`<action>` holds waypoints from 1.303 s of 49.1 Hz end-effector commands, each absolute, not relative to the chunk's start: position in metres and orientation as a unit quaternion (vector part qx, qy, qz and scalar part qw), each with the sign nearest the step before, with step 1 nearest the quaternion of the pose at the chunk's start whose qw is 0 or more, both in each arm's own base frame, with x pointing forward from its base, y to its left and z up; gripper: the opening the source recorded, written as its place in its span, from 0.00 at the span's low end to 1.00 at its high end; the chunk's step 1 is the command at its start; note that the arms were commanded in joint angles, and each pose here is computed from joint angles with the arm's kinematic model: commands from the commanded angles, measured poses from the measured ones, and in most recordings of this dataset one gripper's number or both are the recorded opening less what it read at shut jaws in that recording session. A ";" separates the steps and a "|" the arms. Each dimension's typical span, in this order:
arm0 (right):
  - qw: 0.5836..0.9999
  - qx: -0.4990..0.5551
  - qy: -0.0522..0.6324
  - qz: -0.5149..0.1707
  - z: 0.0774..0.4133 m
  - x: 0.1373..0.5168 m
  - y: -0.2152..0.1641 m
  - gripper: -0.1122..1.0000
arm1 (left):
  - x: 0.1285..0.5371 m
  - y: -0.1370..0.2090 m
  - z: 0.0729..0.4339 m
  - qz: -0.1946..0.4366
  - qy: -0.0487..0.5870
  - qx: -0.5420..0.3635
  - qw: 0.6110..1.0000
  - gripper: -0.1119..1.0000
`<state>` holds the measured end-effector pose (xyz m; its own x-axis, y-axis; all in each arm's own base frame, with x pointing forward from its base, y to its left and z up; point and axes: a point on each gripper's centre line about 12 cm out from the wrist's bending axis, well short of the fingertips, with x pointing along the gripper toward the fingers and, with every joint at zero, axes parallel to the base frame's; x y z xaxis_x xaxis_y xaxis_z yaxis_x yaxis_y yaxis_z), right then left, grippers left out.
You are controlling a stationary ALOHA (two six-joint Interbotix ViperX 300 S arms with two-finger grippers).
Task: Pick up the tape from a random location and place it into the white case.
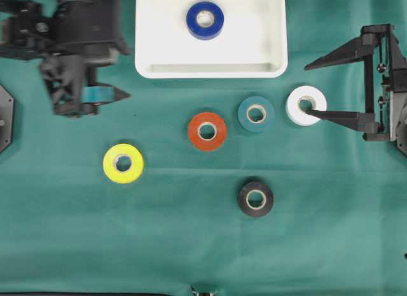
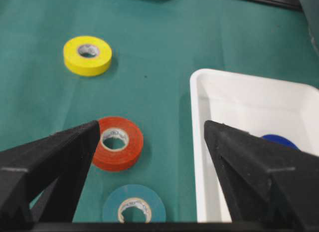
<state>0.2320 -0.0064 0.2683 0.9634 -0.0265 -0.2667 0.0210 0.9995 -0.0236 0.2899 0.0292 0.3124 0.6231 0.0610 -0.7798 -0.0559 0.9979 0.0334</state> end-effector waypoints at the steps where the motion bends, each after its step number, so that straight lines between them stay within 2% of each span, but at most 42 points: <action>1: 0.992 -0.012 0.124 -0.013 0.278 0.235 -0.007 0.93 | 0.273 0.026 0.322 0.032 0.410 0.004 0.912 0.98; 13: 0.991 -0.012 0.129 -0.012 0.278 0.233 -0.007 0.93 | 0.245 0.023 0.323 0.033 0.378 0.006 0.925 0.98; 64: 0.991 -0.007 0.129 -0.012 0.279 0.233 -0.006 0.93 | 0.249 0.023 0.317 0.030 0.388 0.010 0.921 0.98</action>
<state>0.2304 -0.0065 0.2663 0.9570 -0.0272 -0.2888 0.0226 0.9996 -0.0193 0.2478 0.0241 0.3096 0.6764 0.0644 -0.7337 -0.0509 0.9979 0.0407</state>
